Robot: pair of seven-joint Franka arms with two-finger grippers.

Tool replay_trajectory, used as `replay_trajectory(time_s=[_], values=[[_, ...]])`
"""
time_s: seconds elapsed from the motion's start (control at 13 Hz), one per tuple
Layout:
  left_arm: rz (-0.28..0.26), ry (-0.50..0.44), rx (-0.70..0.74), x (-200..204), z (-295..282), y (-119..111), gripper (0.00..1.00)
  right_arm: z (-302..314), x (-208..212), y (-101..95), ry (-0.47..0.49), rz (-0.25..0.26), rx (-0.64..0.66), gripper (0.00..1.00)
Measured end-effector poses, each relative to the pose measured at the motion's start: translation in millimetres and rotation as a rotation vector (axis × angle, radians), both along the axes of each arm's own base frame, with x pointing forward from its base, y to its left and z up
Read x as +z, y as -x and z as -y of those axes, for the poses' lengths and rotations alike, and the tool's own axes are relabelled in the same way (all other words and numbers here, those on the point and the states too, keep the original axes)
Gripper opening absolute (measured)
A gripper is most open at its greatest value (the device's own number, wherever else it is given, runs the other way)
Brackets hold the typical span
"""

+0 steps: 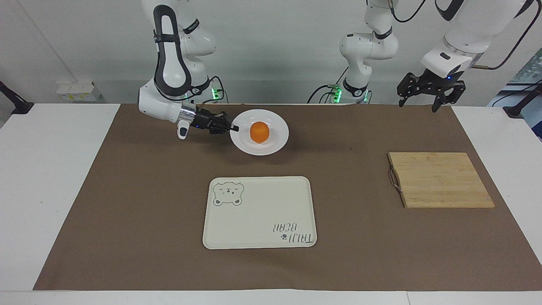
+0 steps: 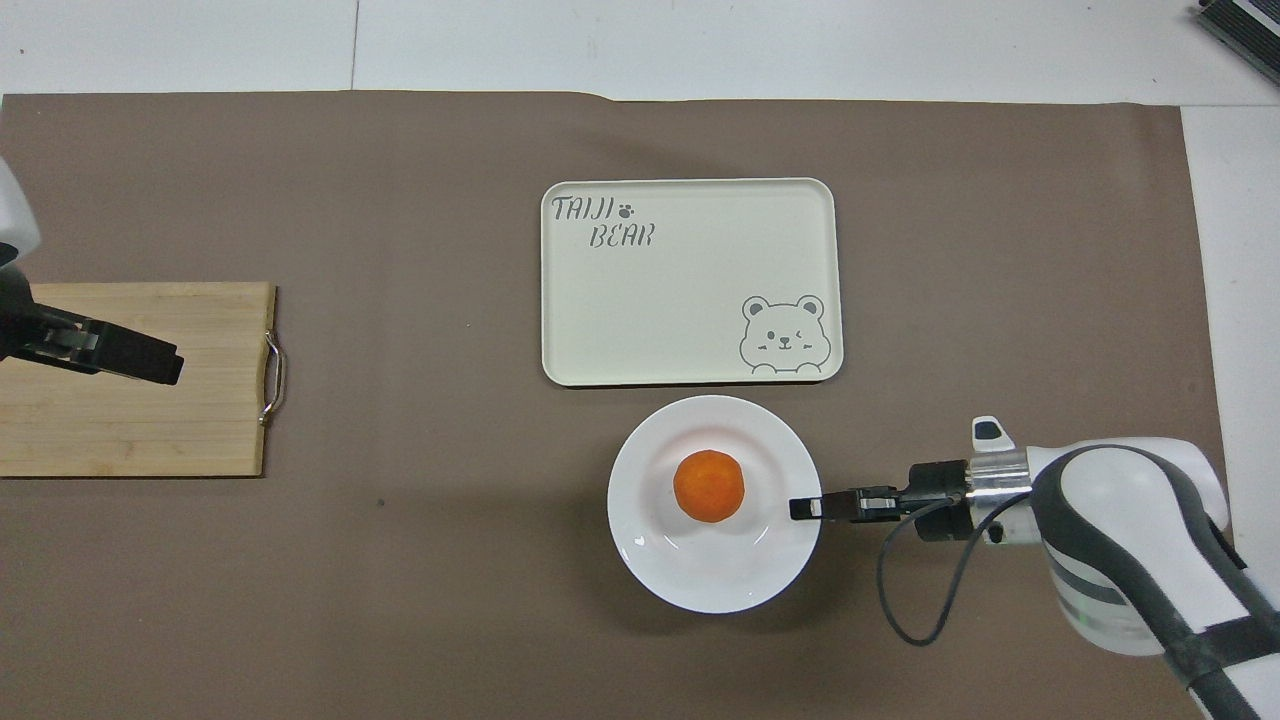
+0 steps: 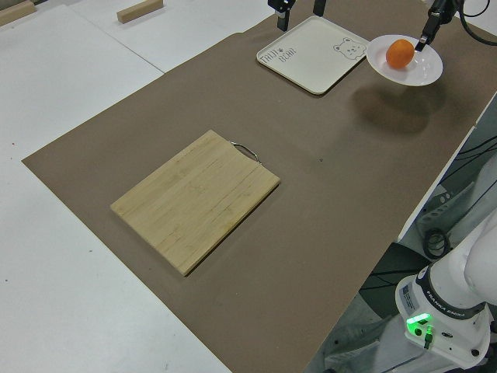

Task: Place orange and plate with both arms
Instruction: 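Slide the plate with the right gripper onto the bear tray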

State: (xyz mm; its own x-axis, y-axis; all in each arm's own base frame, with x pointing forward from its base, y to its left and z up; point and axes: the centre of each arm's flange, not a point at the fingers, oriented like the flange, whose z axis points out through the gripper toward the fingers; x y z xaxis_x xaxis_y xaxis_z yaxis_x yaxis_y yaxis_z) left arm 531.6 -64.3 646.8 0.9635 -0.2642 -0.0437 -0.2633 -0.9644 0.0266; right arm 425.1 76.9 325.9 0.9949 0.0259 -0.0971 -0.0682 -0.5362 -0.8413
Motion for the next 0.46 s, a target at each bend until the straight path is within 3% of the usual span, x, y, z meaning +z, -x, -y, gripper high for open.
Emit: replay_trajectory(time_s=[0.46], values=[[0.025,0.003,0.001,1.9,0.3,-2.8,1.0,56.5,23.5,-33.9,0.039,0.017,0.007,0.04]])
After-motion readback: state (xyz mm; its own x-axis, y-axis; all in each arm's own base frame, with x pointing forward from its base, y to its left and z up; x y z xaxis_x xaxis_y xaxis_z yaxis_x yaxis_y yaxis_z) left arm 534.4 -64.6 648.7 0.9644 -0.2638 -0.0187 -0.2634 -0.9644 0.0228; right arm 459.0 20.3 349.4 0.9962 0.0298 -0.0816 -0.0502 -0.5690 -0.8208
